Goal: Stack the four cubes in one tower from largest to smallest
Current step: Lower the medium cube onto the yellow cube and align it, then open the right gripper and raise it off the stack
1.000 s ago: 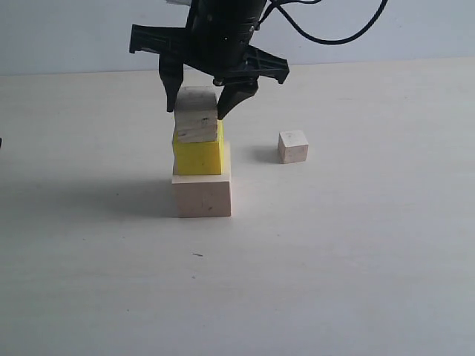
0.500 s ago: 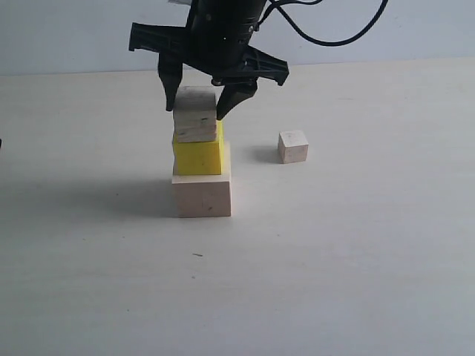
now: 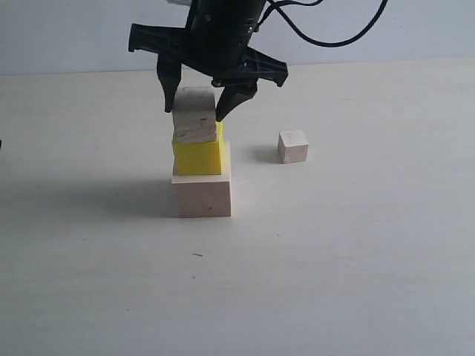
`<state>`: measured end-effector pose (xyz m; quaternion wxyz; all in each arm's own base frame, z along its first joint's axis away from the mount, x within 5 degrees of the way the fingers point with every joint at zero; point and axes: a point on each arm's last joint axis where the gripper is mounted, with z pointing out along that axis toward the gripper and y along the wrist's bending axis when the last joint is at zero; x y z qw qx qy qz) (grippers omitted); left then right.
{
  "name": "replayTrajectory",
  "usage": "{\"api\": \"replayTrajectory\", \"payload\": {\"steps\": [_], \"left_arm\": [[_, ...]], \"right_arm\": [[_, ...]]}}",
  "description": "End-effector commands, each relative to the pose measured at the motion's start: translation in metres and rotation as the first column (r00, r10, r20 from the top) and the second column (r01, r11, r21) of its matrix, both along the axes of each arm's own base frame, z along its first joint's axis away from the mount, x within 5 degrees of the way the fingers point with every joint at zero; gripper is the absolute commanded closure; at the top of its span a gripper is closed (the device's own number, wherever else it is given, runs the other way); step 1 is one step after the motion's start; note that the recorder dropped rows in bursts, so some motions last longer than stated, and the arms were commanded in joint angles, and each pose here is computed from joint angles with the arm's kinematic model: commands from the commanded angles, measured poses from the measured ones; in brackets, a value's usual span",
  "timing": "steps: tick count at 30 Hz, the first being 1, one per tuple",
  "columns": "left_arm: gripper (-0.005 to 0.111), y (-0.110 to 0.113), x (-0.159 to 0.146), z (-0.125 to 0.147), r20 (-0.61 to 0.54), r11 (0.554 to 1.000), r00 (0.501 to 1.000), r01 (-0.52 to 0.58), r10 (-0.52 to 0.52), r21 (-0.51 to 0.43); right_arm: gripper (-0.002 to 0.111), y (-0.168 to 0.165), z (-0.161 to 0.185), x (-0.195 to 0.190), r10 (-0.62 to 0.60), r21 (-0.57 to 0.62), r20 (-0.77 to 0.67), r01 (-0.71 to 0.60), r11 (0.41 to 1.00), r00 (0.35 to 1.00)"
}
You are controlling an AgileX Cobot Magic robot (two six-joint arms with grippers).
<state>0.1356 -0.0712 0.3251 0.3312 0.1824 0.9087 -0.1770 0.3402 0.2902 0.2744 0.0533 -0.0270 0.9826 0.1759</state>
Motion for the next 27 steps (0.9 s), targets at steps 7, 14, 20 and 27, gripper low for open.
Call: {"api": "replayTrajectory", "payload": {"steps": [7, 14, 20, 27], "left_arm": [[0.107, -0.0015, -0.0001, -0.0010, -0.004, 1.000, 1.000, 0.007, -0.007, -0.006], [0.107, -0.0015, -0.0001, -0.0010, -0.004, 1.000, 1.000, 0.007, -0.007, -0.006], [0.107, -0.0015, -0.0003, -0.0011, -0.006, 1.000, 1.000, 0.008, -0.008, -0.005], [0.107, -0.0015, -0.0004, -0.0012, -0.008, 1.000, 1.000, 0.009, -0.009, -0.004]], "right_arm": [[0.034, 0.0016, -0.0032, 0.0002, 0.015, -0.002, -0.007, -0.016, 1.000, 1.000], [0.034, 0.0026, -0.0028, -0.0005, 0.013, 0.010, -0.017, -0.013, 1.000, 1.000], [0.034, 0.0017, -0.0003, -0.0001, -0.018, 0.012, -0.010, 0.018, 1.000, 1.000], [0.034, -0.0015, -0.0002, 0.0032, -0.052, -0.017, 0.021, 0.052, 0.999, 0.998]]}}
